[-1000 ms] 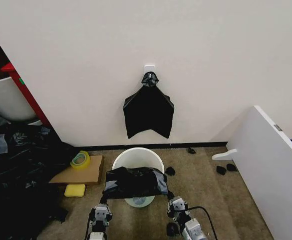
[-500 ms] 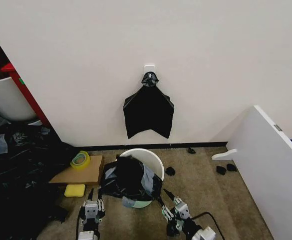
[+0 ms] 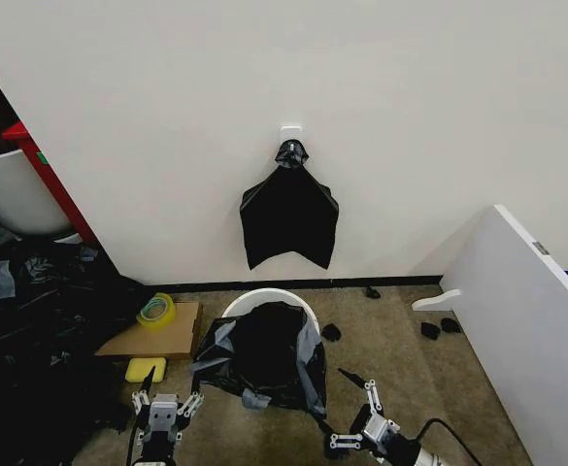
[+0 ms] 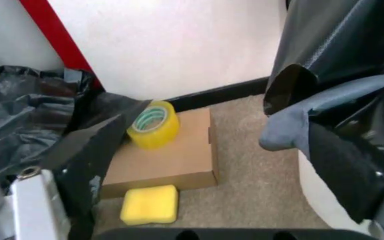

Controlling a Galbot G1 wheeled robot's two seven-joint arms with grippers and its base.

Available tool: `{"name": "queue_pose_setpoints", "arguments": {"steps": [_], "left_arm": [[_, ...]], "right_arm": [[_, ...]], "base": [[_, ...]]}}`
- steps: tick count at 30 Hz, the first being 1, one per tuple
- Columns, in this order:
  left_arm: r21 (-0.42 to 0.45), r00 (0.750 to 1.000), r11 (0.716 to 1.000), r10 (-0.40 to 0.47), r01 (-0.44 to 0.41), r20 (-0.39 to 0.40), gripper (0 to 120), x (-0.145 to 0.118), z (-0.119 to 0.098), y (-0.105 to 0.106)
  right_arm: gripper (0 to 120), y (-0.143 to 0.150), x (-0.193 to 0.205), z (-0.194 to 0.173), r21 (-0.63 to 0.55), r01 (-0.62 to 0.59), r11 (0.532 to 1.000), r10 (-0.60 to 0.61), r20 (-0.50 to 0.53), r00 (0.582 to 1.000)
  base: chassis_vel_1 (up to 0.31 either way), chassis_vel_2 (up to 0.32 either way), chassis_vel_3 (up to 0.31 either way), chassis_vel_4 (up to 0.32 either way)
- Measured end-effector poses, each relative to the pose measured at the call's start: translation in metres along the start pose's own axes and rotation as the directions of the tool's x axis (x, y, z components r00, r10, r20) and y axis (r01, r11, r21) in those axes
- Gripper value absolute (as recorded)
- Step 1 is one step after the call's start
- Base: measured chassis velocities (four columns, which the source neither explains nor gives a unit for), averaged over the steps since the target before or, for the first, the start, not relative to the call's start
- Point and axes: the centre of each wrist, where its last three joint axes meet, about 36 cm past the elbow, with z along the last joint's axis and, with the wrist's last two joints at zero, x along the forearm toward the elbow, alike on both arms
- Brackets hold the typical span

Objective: Place the garbage bag over the trash bin.

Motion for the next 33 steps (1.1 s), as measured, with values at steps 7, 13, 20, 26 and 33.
{"name": "queue_pose_setpoints", "arguments": {"steps": [7,13,20,26,33], "left_arm": [[0.015,0.999,0.999,-0.032,0.032,-0.025,100,-0.013,0.014,-0.002],[0.05,1.0,0.998,-0.025,0.025,-0.003,100,-0.013,0.012,-0.002],[0.012,1.0,1.0,0.023,-0.023,0.02,100,0.005,0.015,-0.005],[-0.023,0.989,0.993,0.114,-0.112,0.096,100,0.022,0.016,0.001],[-0.058,0.964,0.977,0.212,-0.205,0.16,100,0.03,0.012,0.021]], "right_arm": [[100,0.013,-0.009,-0.011,-0.191,-0.145,0.971,0.143,-0.026,0.989],[100,0.011,-0.008,-0.017,-0.218,-0.116,0.969,0.124,0.025,0.992],[100,0.003,-0.007,0.003,-0.077,-0.059,0.995,0.064,0.053,0.997],[100,-0.003,-0.017,-0.001,-0.075,-0.074,0.994,0.081,0.086,0.993],[100,0.004,-0.022,-0.004,-0.095,-0.105,0.99,0.113,0.088,0.99]], "base": [[0.0,0.0,0.0,0.0],[0.0,0.0,0.0,0.0],[0.0,0.0,0.0,0.0],[0.0,0.0,0.0,0.0],[0.0,0.0,0.0,0.0]]}}
